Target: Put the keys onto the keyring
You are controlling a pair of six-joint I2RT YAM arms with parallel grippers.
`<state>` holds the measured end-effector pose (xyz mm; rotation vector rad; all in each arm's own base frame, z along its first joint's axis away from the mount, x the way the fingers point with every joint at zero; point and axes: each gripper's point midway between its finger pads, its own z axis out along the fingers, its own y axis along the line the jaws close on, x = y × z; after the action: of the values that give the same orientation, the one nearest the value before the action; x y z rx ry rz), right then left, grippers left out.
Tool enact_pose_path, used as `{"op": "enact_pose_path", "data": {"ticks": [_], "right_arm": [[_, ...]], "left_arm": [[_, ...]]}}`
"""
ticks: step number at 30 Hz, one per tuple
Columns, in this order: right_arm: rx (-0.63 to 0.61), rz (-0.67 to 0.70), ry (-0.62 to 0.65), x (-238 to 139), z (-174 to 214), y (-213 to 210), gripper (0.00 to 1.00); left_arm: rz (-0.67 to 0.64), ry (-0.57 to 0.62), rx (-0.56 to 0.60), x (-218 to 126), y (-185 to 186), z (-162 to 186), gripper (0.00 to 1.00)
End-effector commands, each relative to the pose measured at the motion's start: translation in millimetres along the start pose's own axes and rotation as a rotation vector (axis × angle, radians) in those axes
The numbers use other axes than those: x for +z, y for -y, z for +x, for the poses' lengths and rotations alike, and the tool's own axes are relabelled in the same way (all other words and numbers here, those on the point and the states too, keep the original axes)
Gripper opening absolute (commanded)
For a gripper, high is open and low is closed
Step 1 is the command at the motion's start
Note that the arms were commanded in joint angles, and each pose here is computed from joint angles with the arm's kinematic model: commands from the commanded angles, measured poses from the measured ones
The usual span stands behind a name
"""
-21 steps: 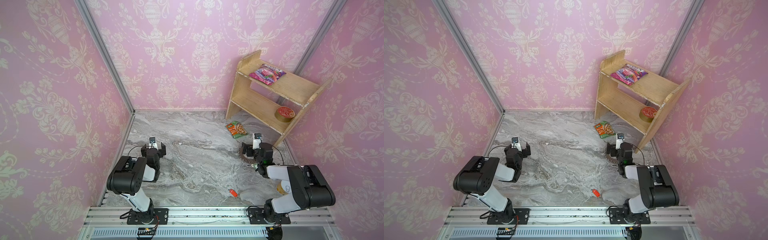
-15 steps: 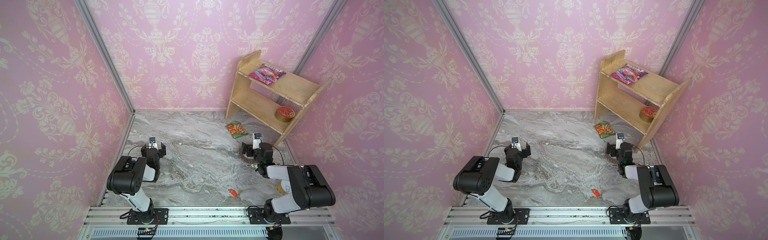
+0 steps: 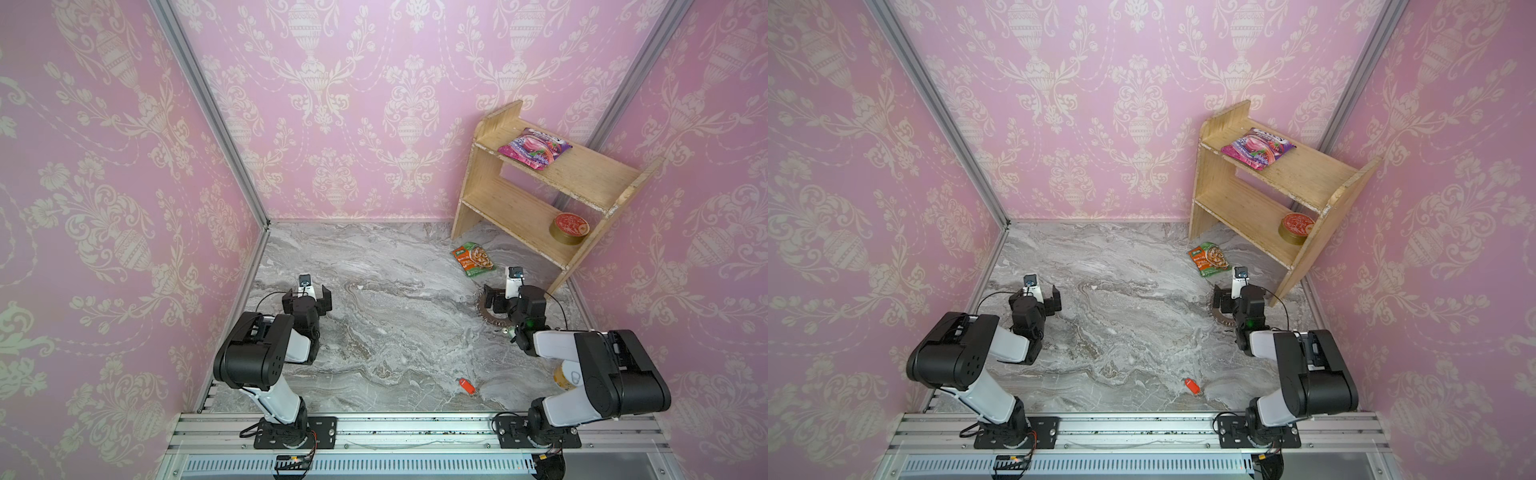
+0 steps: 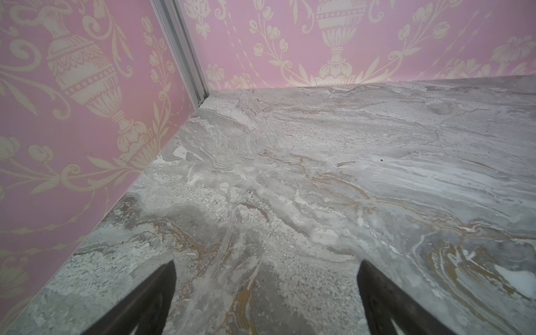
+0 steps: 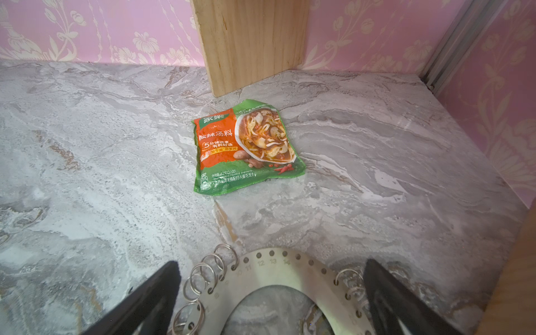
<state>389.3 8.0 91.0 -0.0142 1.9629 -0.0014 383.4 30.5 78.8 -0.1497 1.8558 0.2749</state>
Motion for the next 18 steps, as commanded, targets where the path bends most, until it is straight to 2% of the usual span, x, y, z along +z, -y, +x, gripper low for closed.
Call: {"op": "enact_pose_path", "data": {"ticks": [1, 11, 14, 16, 18], "right_arm": [[0.019, -0.006, -0.003, 4, -2, 0, 1.0], [0.019, -0.001, 0.006, 3, -8, 0, 1.0], [0.032, 0.046, -0.053, -7, -25, 4, 1.0], [0.085, 0.066, -0.139, -17, -32, 5, 1.0], [0.089, 0.076, -0.199, -30, -30, -2, 1.0]], "left_arm": [[-0.032, 0.009, -0.012, 2, -7, -6, 0.99], [-0.034, 0.016, -0.011, 1, -8, -8, 0.99], [-0.031, 0.044, -0.006, -8, -9, -19, 0.99], [-0.05, 0.038, 0.053, -14, -3, -33, 0.99], [-0.022, 0.005, 0.089, -18, 6, -45, 0.99]]}}
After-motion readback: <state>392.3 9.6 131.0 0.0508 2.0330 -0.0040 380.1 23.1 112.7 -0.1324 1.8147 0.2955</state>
